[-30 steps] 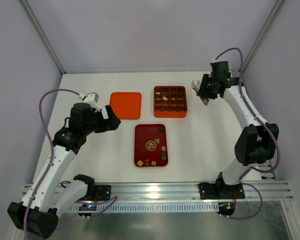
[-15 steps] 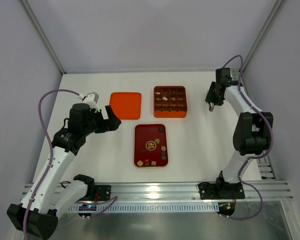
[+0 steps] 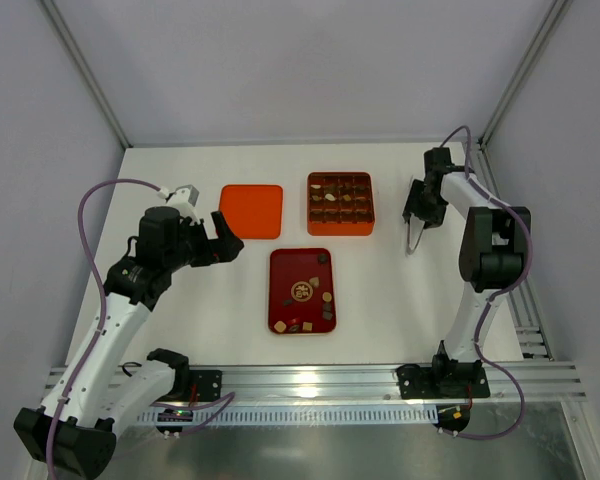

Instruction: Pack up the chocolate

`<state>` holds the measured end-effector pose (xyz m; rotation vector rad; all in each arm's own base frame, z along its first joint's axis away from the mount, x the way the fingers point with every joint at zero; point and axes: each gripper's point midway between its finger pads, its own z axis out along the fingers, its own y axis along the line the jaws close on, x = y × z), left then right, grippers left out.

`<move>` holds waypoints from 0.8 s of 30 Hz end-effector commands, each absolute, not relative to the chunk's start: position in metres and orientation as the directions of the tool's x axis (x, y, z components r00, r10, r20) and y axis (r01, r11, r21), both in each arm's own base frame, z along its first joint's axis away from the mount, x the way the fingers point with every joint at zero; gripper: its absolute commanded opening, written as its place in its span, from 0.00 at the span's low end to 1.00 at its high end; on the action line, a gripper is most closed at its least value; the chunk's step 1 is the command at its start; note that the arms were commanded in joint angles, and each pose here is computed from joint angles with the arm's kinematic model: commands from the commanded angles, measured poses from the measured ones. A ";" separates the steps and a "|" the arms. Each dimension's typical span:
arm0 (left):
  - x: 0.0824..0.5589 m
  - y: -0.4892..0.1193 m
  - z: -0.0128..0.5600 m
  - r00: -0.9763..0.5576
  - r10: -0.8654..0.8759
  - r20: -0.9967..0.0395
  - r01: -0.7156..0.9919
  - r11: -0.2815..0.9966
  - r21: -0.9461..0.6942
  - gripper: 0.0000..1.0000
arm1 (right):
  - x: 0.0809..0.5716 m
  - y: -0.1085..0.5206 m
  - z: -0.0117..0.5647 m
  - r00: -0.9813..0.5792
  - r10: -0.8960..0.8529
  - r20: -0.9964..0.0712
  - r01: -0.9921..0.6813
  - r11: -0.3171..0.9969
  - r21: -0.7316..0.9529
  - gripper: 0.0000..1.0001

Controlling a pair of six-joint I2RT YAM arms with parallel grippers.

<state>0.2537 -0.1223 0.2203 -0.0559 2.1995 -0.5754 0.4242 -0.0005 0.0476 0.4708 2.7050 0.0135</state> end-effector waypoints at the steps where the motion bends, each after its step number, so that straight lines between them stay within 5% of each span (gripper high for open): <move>1: 0.256 -0.126 0.230 -0.621 -0.247 -0.744 0.180 0.878 -0.442 1.00 | 0.427 -0.001 0.052 -0.880 0.299 -0.369 0.294 0.953 0.071 0.59; 17: 0.260 -0.123 0.222 -0.632 -0.244 -0.735 0.152 0.892 -0.427 1.00 | 0.408 0.003 0.035 -0.903 0.287 -0.320 0.277 0.958 0.078 0.87; 24: 0.279 -0.117 0.213 -0.640 -0.267 -0.721 0.074 0.912 -0.403 1.00 | 0.394 0.001 0.088 -0.824 0.334 -0.458 0.313 0.942 0.124 0.87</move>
